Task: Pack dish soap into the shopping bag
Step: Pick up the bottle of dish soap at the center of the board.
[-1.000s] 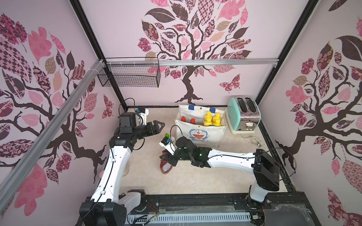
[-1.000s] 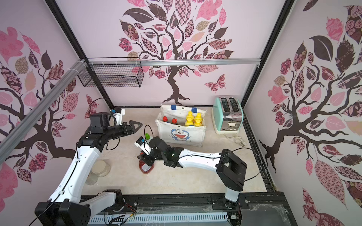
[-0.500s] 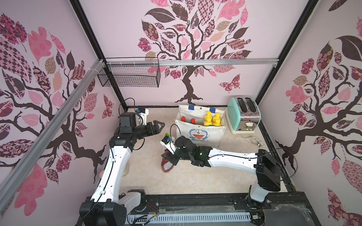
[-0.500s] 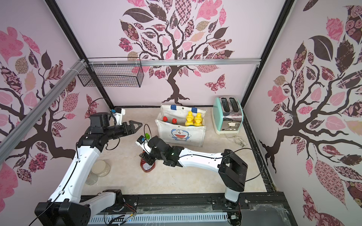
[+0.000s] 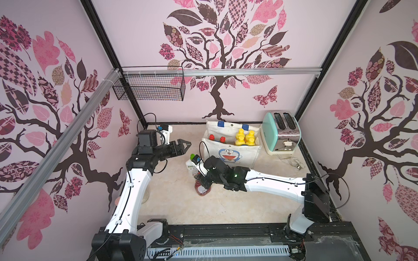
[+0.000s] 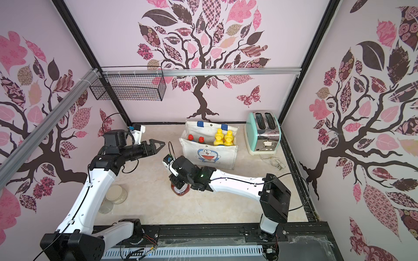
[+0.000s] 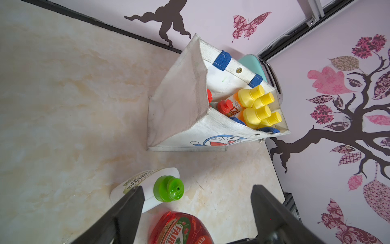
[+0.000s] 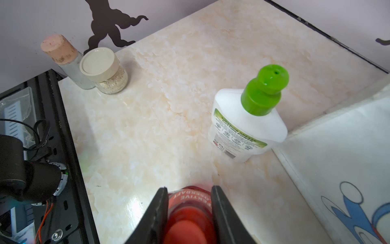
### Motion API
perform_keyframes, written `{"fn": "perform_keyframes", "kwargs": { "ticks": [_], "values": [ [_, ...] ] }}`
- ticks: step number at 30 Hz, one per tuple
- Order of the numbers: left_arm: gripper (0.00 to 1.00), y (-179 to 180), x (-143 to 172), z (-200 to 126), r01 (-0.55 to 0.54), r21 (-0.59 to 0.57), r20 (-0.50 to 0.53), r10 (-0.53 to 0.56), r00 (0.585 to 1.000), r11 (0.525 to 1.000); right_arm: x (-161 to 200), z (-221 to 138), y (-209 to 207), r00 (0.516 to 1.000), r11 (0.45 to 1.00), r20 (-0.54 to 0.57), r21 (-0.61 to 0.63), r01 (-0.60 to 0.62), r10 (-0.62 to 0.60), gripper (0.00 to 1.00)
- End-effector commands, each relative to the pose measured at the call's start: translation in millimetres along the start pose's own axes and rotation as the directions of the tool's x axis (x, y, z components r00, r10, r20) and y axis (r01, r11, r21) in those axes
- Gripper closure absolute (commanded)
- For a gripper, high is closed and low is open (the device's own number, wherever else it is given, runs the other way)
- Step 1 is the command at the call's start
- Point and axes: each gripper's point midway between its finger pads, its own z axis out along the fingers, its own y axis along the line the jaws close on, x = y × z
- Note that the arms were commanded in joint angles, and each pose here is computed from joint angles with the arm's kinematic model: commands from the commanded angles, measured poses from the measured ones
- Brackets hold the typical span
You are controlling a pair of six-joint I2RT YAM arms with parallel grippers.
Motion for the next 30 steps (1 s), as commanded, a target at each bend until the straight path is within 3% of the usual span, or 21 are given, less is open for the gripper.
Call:
{"fn": "perform_keyframes", "kwargs": {
  "ticks": [1,9,30],
  "values": [
    [0.14,-12,-8,0,-0.025,0.052,0.014,0.024,1.0,0.998,-60,-39,-8,0.989,0.999,0.145,0.036,-0.027,0.022,1.0],
    [0.14,-29,3,3,-0.06,0.098,-0.026,0.063,0.998,0.993,-86,-64,-34,0.99,0.995,0.137,0.096,-0.034,0.021,1.0],
    [0.14,-48,-10,0,-0.138,0.088,-0.006,0.139,0.99,0.986,-187,-143,-100,0.959,0.94,0.283,0.32,-0.118,0.024,1.0]
  ]
}}
